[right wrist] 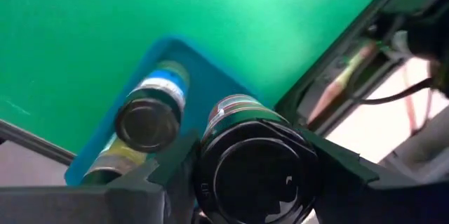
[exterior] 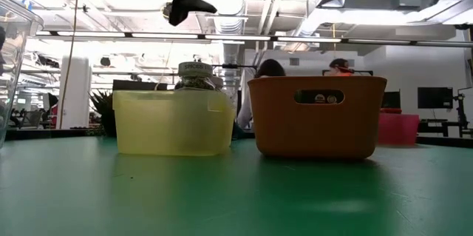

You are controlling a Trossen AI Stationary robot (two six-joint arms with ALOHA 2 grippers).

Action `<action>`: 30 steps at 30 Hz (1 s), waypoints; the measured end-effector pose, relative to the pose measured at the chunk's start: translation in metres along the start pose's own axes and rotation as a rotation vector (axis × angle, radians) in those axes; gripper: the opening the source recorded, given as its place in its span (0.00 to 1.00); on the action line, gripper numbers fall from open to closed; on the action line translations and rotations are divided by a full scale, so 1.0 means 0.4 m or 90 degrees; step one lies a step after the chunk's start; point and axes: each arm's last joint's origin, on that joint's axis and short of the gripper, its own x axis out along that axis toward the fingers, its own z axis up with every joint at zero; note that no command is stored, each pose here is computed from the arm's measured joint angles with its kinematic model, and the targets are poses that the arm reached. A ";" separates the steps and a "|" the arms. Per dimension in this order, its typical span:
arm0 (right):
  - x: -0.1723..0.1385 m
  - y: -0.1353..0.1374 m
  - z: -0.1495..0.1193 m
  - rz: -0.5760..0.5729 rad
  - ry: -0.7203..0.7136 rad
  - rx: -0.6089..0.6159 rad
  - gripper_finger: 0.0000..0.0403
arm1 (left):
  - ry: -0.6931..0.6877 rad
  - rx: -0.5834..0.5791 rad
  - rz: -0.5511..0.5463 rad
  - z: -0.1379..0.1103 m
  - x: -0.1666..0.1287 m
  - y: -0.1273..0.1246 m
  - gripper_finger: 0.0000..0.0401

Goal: Sort spices by type
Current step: Put the black seasoning bottle into the blue bin

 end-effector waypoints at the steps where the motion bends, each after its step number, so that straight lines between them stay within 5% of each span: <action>1: 0.005 0.002 -0.009 0.005 0.000 -0.001 0.60 | 0.004 -0.002 -0.004 -0.003 0.002 -0.006 0.49; 10: 0.091 0.013 -0.065 0.029 -0.003 0.042 0.60 | -0.023 0.033 0.036 -0.030 -0.002 -0.081 0.49; 20: 0.198 0.016 -0.070 0.051 -0.007 0.107 0.60 | -0.017 0.047 0.042 -0.039 0.000 -0.093 0.49; 30: 0.195 0.022 -0.072 0.067 0.002 0.117 0.77 | -0.018 0.058 0.041 -0.039 0.000 -0.093 0.49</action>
